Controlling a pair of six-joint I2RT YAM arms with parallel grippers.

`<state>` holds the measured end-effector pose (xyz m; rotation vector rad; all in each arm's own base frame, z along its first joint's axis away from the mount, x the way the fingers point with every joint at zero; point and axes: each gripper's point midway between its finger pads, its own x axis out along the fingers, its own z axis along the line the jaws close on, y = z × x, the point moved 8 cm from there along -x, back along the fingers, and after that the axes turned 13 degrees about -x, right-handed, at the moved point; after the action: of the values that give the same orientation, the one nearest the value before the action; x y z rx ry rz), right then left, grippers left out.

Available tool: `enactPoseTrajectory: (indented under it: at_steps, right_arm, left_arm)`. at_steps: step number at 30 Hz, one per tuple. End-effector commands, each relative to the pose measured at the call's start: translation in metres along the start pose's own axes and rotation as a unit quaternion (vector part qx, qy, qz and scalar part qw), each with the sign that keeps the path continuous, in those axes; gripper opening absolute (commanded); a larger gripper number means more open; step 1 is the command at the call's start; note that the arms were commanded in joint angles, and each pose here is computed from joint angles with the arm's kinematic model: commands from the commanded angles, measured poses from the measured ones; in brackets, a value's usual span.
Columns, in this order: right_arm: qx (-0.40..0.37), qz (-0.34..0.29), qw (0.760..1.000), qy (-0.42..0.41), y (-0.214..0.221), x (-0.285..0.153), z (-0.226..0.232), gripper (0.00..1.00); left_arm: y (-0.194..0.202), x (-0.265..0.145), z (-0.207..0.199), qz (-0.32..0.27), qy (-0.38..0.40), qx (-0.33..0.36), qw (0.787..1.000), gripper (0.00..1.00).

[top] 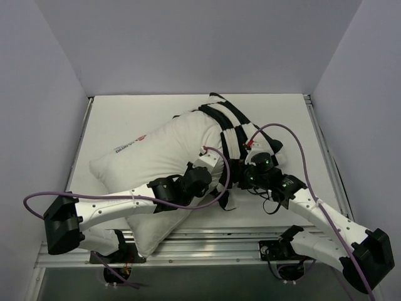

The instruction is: Remove the pillowcase from the pillow

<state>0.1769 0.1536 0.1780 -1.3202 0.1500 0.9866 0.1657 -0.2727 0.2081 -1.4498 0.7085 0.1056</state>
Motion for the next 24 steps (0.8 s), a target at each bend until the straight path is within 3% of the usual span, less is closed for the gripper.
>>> enactPoseTrajectory:
  at_steps: [1, 7, 10, 12, 16, 17, 18, 24]
  right_arm:
    - [0.006, -0.039, 0.999, 0.014, -0.007, 0.013, 0.004, 0.92]
    - [-0.004, -0.024, 0.999, 0.028, 0.000, 0.035, 0.005, 0.90]
    - [-0.014, -0.019, 0.999, 0.035, 0.000, 0.044, 0.004, 0.82]
    - [-0.018, -0.023, 0.998, 0.049, -0.002, 0.047, 0.002, 0.65]
    - [-0.017, -0.044, 0.994, 0.101, -0.032, 0.044, -0.004, 0.05]
    - [-0.016, -0.046, 0.992, 0.118, -0.041, 0.042, -0.008, 0.00]
    - [-0.014, -0.036, 0.989, 0.144, -0.045, 0.037, -0.016, 0.00]
    - [0.082, -0.115, 0.961, 0.238, -0.131, -0.015, -0.085, 0.00]
  left_arm:
    - [-0.006, -0.006, 0.007, -0.004, 0.002, -0.031, 1.000, 0.02]
    - [-0.015, -0.019, 0.014, -0.019, 0.006, -0.046, 0.999, 0.02]
    - [-0.021, -0.024, 0.021, -0.025, -0.002, -0.052, 0.998, 0.02]
    - [-0.026, -0.028, 0.026, -0.030, -0.011, -0.055, 0.998, 0.02]
    - [-0.043, -0.035, 0.048, -0.040, -0.040, -0.064, 0.996, 0.02]
    - [-0.060, -0.035, 0.062, -0.051, -0.061, -0.083, 0.993, 0.02]
    - [-0.068, -0.036, 0.071, -0.052, -0.075, -0.088, 0.992, 0.02]
    - [-0.127, -0.045, 0.138, -0.076, -0.178, -0.097, 0.976, 0.02]
